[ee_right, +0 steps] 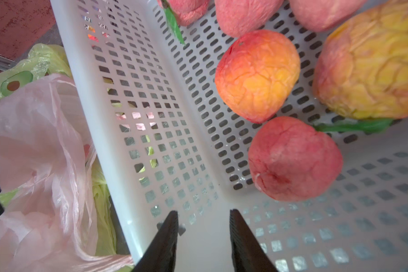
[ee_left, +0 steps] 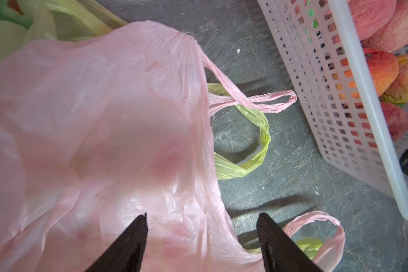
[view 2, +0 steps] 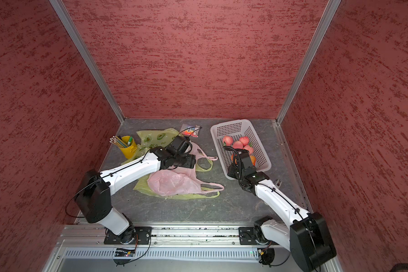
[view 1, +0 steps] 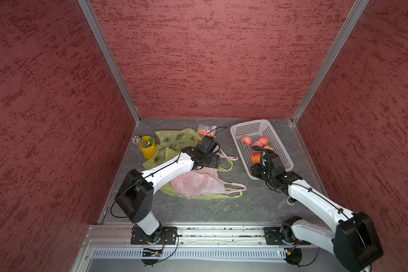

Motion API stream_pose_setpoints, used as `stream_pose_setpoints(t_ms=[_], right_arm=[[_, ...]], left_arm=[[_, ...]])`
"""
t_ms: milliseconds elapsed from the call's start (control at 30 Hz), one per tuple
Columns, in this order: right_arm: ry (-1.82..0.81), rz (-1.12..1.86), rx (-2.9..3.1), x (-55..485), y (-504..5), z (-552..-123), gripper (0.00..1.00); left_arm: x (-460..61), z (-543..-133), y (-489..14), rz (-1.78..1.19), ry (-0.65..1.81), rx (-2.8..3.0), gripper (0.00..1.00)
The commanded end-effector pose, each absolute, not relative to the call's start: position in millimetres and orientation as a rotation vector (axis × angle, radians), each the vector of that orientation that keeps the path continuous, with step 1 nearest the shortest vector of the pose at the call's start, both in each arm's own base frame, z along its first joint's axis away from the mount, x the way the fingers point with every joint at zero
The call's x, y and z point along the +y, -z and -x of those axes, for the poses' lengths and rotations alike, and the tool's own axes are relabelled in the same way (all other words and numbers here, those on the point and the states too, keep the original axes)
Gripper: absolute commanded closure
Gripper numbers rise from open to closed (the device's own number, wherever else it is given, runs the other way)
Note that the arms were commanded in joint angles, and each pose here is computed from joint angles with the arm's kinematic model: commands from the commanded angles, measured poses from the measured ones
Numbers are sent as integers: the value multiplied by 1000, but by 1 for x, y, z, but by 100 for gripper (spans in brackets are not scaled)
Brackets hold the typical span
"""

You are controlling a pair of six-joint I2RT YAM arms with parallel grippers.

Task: Place the peach into a plastic bag & tie a knot
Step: Move the basket to the center of the board, then pick up the plastic bag.

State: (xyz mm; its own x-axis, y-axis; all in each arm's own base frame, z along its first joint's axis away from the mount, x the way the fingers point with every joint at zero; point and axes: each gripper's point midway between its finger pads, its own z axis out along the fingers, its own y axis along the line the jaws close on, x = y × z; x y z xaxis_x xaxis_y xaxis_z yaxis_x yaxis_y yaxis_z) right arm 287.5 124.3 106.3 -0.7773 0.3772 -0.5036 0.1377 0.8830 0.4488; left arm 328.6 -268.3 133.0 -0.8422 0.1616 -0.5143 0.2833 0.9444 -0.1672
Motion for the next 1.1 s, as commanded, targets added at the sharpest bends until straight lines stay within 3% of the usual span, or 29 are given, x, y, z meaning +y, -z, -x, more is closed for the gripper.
stream_pose_setpoints(t_ms=[0,467,533,667,700,1067], right_arm=[[-484,-470,2525,117,-87,-263,60],[-494,-436,2378,121,-141,-298,51],[-501,-427,2353,123,-150,-303,51],[-475,-405,2321,123,-161,-316,50],[-462,-402,2316,122,-162,-320,50],[-411,-399,2270,113,-167,-380,31]], left_arm=[[-270,-334,-123,-356,198,2603,25],[-271,-345,-74,-348,49,2694,39],[-272,-345,-70,-348,56,2696,49],[-272,-347,-72,-348,92,2699,94],[-271,-347,-77,-339,107,2699,100],[-245,-328,-160,-306,367,2642,100]])
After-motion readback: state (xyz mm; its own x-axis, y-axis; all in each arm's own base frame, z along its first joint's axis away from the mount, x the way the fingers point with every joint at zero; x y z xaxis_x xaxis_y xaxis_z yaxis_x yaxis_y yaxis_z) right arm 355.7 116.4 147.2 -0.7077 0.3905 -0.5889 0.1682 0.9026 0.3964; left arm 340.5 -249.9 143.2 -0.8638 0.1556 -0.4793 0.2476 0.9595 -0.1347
